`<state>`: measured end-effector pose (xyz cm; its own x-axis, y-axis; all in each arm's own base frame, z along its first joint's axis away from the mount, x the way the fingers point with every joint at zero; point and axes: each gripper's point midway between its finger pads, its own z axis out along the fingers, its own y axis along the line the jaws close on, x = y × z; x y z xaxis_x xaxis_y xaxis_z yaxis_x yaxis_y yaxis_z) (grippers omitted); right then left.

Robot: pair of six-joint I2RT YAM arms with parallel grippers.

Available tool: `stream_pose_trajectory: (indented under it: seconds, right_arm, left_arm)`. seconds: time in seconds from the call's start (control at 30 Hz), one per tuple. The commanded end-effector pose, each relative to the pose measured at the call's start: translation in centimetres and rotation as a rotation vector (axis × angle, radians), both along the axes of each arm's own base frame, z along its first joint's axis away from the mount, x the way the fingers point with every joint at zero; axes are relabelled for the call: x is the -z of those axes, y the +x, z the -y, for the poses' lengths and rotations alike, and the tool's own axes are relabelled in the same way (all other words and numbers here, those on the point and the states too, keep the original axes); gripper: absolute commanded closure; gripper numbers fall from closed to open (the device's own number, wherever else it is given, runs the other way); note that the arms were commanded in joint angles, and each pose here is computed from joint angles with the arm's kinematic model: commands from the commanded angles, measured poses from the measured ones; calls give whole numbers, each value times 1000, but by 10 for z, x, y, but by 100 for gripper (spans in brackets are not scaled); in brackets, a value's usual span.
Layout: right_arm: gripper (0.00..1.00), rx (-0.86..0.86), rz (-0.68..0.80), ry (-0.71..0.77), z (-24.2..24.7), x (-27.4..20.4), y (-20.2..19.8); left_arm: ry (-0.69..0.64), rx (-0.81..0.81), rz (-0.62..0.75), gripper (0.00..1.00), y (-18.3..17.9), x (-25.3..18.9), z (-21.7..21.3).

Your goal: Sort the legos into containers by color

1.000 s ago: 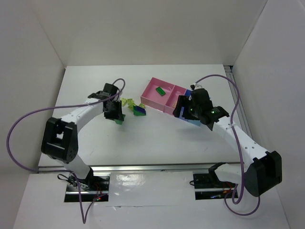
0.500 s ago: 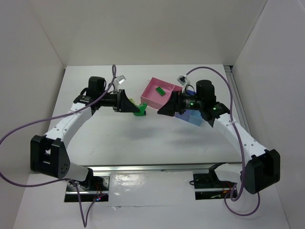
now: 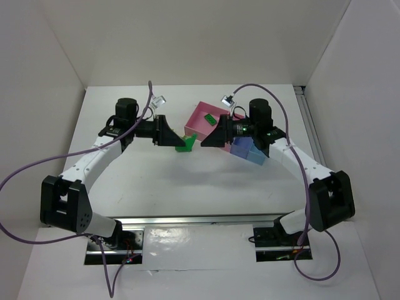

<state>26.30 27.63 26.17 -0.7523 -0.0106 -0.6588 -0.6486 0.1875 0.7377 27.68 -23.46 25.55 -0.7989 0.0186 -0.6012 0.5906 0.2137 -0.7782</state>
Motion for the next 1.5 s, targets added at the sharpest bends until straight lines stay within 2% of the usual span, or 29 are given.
stream_pose_trajectory:
  seconds: [0.0,0.17,0.37,0.4,0.53,0.6,0.7,1.27,1.37,1.4,1.47]
  right_arm:
    - [6,-66,127,74,-15,-34,4]
    - [10,-83,133,80,-29,-37,7]
    - [26,-97,118,108,-41,-38,10]
    - [33,-98,129,113,-41,-40,11]
    - [51,-96,103,107,-41,-31,11]
    - [55,-97,112,111,-40,-35,9]
    - [70,-71,97,105,-39,-31,10]
    - [70,164,-19,-50,0,19,34]
    - [70,296,-36,-126,16,29,53]
    - [70,371,-18,-158,25,30,65]
    - [70,441,-61,-240,37,44,67]
  left_arm:
    - [-43,59,40,100,-5,-9,4]
    - [-42,70,49,100,-7,-9,7]
    - [-40,79,40,100,-8,-6,9]
    - [-39,79,31,100,-9,-5,9]
    - [-38,81,42,100,-8,-7,9]
    - [-37,83,53,100,-8,-9,9]
    - [-19,57,37,100,-3,-3,9]
    - [34,-146,-7,100,41,13,-16]
    - [124,-226,-63,100,54,30,-18]
    - [180,-291,-61,100,69,36,-20]
    - [294,-332,-111,100,69,55,-20]
